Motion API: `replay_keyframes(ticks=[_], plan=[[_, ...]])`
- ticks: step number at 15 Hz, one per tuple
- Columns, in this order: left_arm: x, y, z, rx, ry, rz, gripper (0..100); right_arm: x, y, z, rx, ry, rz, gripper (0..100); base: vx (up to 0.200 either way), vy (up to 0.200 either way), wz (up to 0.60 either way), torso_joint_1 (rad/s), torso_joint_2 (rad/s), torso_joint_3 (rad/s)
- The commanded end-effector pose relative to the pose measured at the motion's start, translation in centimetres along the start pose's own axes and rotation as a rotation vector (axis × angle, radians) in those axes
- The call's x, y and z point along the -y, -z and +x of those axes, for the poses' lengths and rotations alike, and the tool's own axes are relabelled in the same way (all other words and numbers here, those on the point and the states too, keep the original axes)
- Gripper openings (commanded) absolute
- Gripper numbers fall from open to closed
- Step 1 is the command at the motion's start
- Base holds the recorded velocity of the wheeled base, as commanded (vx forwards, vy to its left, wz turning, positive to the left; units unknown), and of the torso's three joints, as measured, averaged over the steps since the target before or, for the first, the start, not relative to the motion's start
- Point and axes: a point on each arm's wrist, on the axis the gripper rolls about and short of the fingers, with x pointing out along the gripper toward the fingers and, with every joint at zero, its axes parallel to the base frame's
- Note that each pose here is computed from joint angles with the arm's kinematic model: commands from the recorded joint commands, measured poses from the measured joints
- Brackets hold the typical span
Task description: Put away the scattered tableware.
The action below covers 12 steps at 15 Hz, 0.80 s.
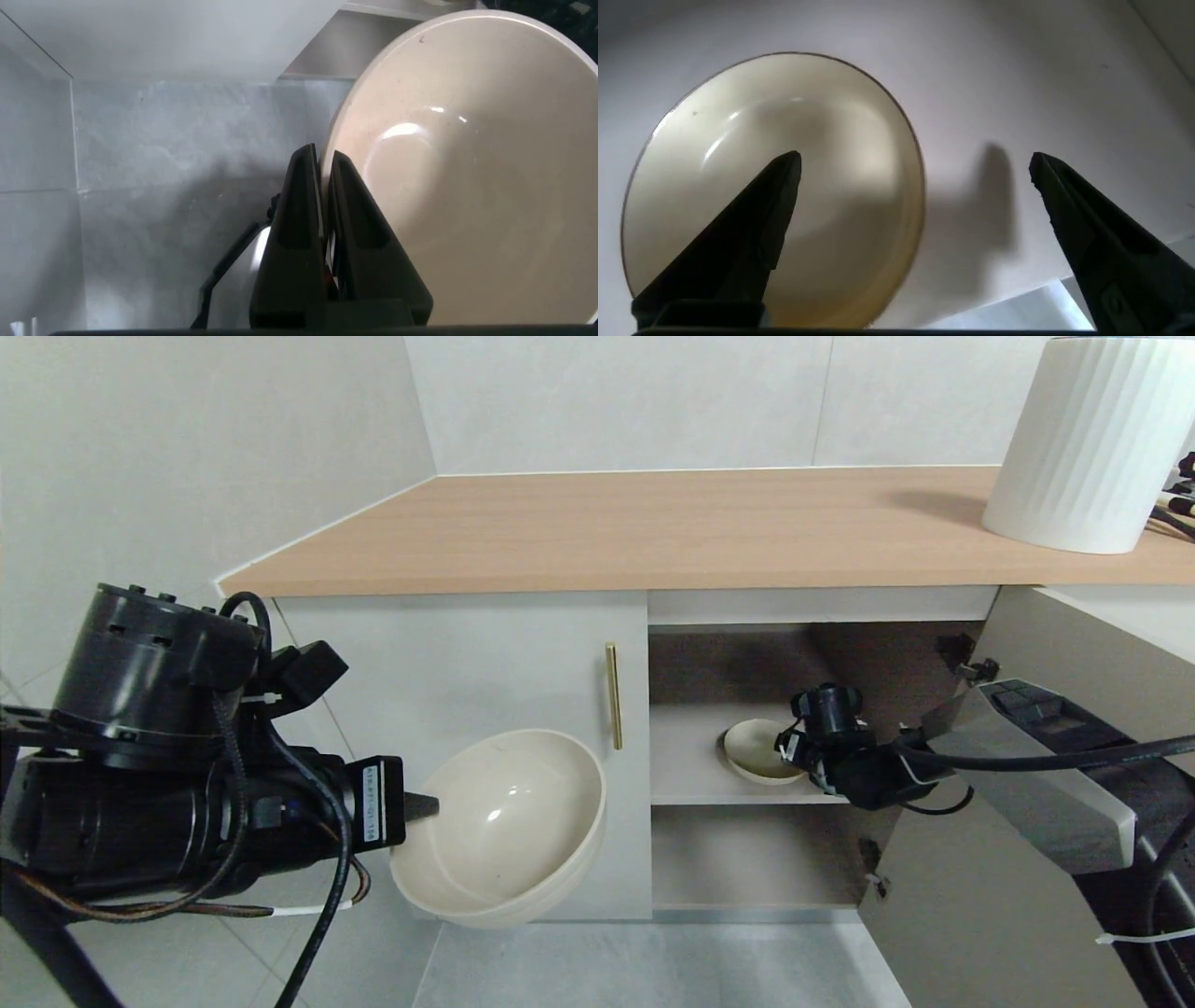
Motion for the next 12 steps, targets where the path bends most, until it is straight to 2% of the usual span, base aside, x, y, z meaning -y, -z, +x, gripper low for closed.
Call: replay_keyframes(ticks=[1, 3, 5, 7, 8, 9, 12], plan=[[0.1, 0.0, 0.7, -0.015, -0.005, 0.016, 0, -0.2, -1.9, -3.3, 0.007, -0.025, -0.003, 100, 0.000, 0.000, 0.00, 0.000, 0.00, 0.000], [1.1, -0.3, 1.9, 0.013, 0.029, 0.047, 0, -1.1, -2.3, -8.4, -0.056, -0.097, -0.073, 100, 0.000, 0.000, 0.00, 0.000, 0.00, 0.000], [1.7, -0.3, 3.2, 0.009, 0.026, 0.064, 0, -1.9, -3.0, -13.2, -0.088, -0.160, -0.155, 100, 0.000, 0.000, 0.00, 0.000, 0.00, 0.000], [2.3, 0.4, 4.4, -0.016, 0.002, 0.115, 0, -2.1, -3.9, -16.7, -0.089, -0.208, -0.188, 100, 0.000, 0.000, 0.00, 0.000, 0.00, 0.000], [2.8, 1.1, 5.2, -0.034, -0.029, 0.169, 0, -2.4, -4.4, -18.7, -0.087, -0.237, -0.197, 100, 0.000, 0.000, 0.00, 0.000, 0.00, 0.000], [3.4, 2.0, 6.3, -0.035, -0.092, 0.210, 0, -2.4, -5.1, -22.1, -0.099, -0.280, -0.223, 100, 0.000, 0.000, 0.00, 0.000, 0.00, 0.000], [4.3, 3.2, 7.8, 0.001, -0.161, 0.249, 0, -1.9, -6.0, -28.3, -0.171, -0.407, -0.286, 100, 0.000, 0.000, 0.00, 0.000, 0.00, 0.000]])
